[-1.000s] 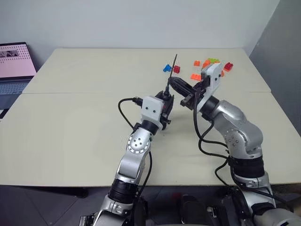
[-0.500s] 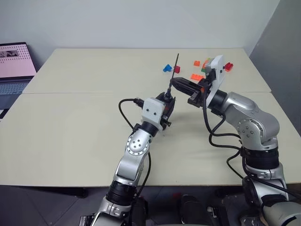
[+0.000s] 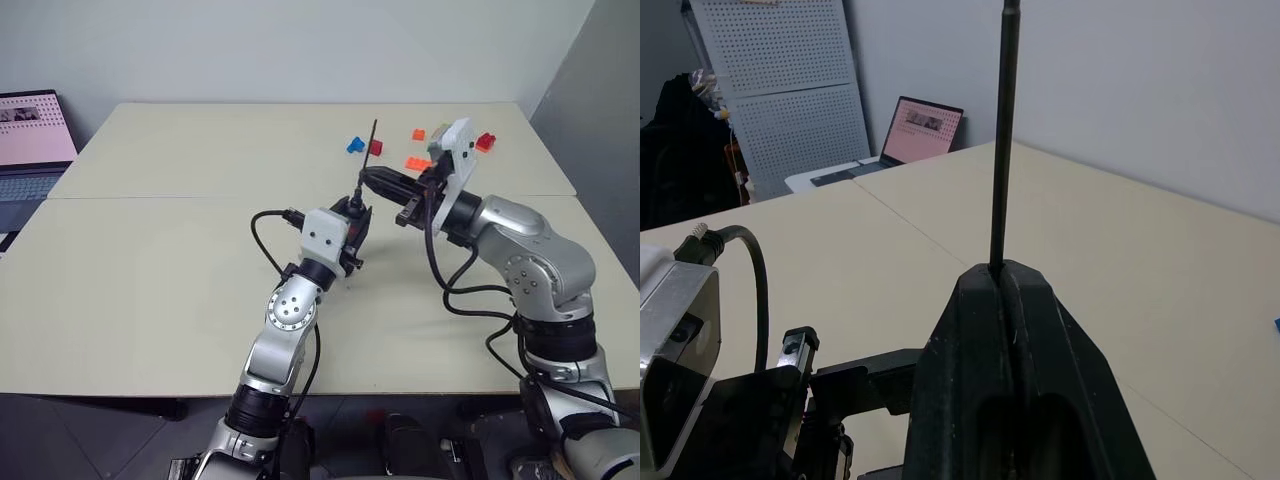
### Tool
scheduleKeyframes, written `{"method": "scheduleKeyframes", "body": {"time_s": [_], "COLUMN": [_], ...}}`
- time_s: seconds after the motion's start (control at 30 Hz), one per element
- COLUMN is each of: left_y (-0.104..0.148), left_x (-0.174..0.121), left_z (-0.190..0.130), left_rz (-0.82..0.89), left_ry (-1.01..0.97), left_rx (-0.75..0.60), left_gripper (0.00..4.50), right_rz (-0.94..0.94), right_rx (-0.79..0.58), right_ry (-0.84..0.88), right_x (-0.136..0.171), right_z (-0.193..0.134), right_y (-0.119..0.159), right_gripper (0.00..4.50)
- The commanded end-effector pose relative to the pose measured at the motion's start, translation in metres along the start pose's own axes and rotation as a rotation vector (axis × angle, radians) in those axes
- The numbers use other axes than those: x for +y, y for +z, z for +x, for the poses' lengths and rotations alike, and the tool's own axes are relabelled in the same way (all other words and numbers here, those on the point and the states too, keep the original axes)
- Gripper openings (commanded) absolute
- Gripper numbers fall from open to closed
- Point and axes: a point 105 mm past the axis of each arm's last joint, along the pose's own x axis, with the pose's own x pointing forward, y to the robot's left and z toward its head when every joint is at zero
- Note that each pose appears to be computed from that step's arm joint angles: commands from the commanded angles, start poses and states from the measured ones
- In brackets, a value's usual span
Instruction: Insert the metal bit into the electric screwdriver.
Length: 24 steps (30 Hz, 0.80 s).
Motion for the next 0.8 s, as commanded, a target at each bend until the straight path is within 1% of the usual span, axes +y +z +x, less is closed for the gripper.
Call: {"method": "scheduleKeyframes", "body": {"time_s": [0.03, 0.47, 0.8], "left_y": [0.006, 0.006, 0.005], "left_x": [0.000, 0.001, 0.003], "left_z": [-0.002, -0.002, -0.003], "left_rz": [0.015, 0.020, 0.027], "left_ry": [0.004, 0.006, 0.017], "left_rx": [-0.019, -0.022, -0.022], "left_gripper": [1.64, 1.64, 1.64], "right_rz": [0.025, 0.101, 0.115], "right_rx": [0.093, 0.173, 0.174], "right_ry": [-0.026, -0.029, -0.061], "right_x": [-0.003, -0.005, -0.009], "right_z": [0.000, -0.004, -0.006], "right_y": [-0.013, -0.024, -0.019], "right_gripper": [0.00, 0.00, 0.00]}}
